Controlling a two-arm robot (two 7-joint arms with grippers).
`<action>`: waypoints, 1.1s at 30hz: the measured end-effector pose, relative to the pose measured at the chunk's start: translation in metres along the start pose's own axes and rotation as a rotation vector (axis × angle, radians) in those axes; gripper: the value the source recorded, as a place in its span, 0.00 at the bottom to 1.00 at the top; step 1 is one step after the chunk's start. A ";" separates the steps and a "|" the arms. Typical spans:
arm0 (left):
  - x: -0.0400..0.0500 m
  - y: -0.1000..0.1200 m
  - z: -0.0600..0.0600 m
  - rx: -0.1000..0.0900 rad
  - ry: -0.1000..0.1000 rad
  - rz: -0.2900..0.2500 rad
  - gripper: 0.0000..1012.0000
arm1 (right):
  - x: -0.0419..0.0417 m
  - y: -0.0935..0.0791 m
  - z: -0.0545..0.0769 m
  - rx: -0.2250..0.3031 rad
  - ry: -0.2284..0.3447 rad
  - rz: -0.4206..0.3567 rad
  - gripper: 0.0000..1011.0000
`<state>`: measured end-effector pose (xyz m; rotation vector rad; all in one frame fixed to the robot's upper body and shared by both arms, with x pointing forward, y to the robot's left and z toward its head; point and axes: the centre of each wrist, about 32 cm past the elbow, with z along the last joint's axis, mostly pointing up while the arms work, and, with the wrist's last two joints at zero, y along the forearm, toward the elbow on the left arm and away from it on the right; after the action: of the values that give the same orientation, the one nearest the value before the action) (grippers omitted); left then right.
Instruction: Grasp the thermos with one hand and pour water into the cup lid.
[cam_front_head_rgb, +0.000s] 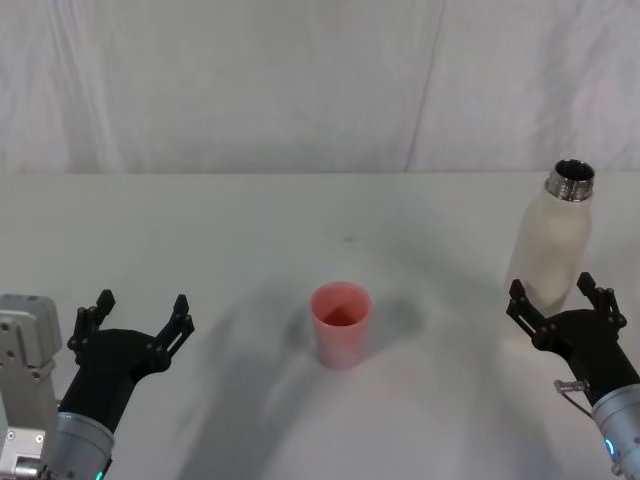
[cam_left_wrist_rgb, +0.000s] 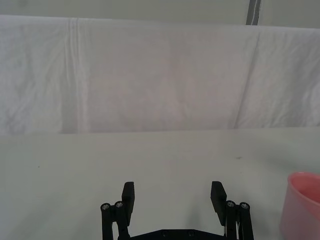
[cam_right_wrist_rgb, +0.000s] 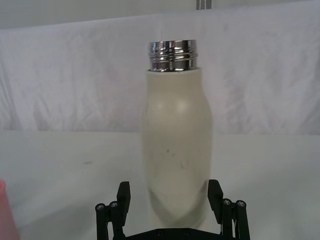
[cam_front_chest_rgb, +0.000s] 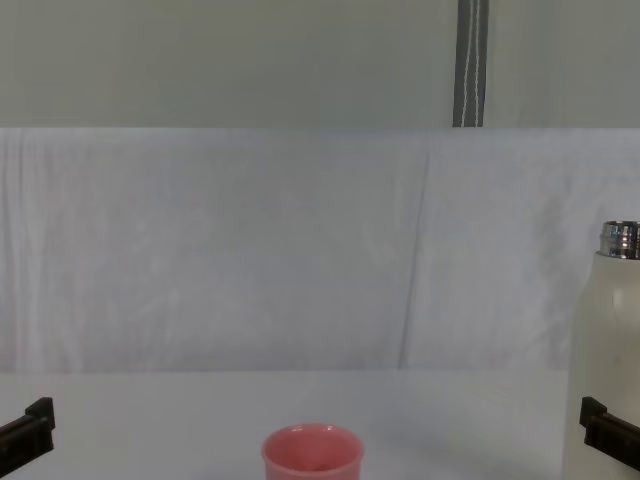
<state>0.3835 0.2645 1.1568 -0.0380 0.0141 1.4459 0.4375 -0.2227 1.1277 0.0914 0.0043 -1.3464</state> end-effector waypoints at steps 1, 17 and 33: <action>0.0000 0.000 0.000 0.000 0.000 0.000 0.99 | 0.0005 0.000 0.000 0.000 -0.001 -0.001 0.99; 0.0000 0.000 0.000 0.000 0.000 0.000 0.99 | 0.0061 0.007 0.001 -0.001 -0.024 -0.008 0.99; 0.0000 0.000 0.000 0.000 0.000 0.000 0.99 | 0.0080 0.017 0.002 -0.002 -0.036 -0.010 0.99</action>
<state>0.3835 0.2645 1.1568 -0.0380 0.0140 1.4461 0.4556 -0.2269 1.1306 0.0660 -0.0243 -1.3578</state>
